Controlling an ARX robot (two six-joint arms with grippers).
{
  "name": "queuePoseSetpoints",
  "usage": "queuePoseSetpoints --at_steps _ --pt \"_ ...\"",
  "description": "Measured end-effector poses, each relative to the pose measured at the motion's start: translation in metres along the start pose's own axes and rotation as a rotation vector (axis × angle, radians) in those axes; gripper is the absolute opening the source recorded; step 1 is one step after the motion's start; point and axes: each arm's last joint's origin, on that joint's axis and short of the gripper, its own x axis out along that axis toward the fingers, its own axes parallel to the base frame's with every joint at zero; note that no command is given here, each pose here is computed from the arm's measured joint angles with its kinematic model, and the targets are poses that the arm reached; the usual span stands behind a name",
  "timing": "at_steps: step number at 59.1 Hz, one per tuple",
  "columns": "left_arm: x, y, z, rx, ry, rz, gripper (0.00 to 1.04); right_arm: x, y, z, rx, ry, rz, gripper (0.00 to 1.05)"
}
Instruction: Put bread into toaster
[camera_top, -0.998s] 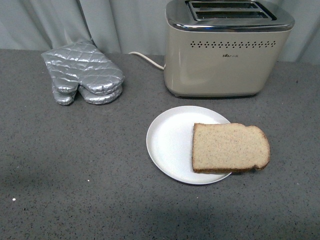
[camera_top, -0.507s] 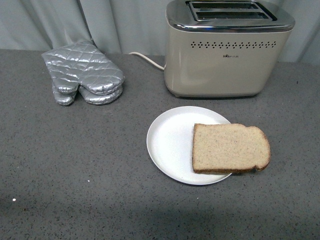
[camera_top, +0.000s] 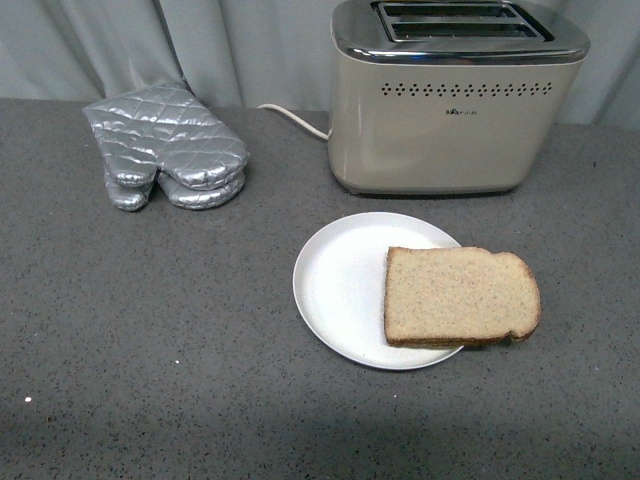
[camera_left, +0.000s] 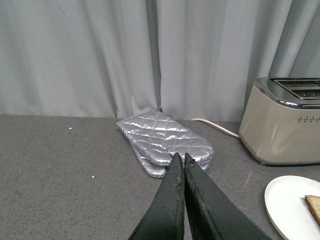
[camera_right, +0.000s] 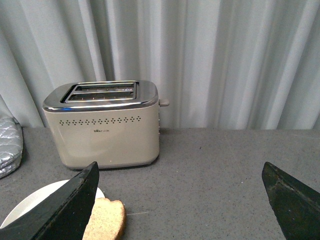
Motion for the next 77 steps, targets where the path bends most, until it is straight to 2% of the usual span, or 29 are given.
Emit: queuePoseSetpoints --at_steps 29,43,55,63,69,71,74,77 --pt "-0.018 0.0 -0.005 0.0 0.032 0.0 0.04 0.0 0.0 0.0 0.0 0.0 0.0 0.95" --pt "-0.02 0.0 -0.003 0.0 0.006 0.0 0.04 0.0 0.0 0.0 0.0 0.0 0.0 0.95" --pt "-0.02 0.0 -0.003 0.0 0.006 0.0 0.4 0.0 0.0 0.0 0.0 0.0 0.0 0.95" --pt "-0.02 0.0 -0.003 0.0 0.006 0.0 0.71 0.0 0.0 0.0 0.0 0.0 0.0 0.95" --pt "-0.02 0.0 -0.003 0.0 0.006 0.0 0.89 0.0 0.0 0.0 0.0 0.0 0.0 0.95" --pt "-0.02 0.0 -0.003 0.0 0.006 0.0 0.98 0.0 0.0 0.001 -0.044 -0.009 -0.039 0.95" --pt "-0.02 0.0 -0.003 0.003 0.006 0.0 0.99 0.002 0.0 0.002 -0.145 -0.003 -0.077 0.95" --pt "-0.02 0.0 -0.003 0.003 0.006 0.0 0.97 0.006 0.002 0.0 -0.216 0.022 -0.058 0.95"
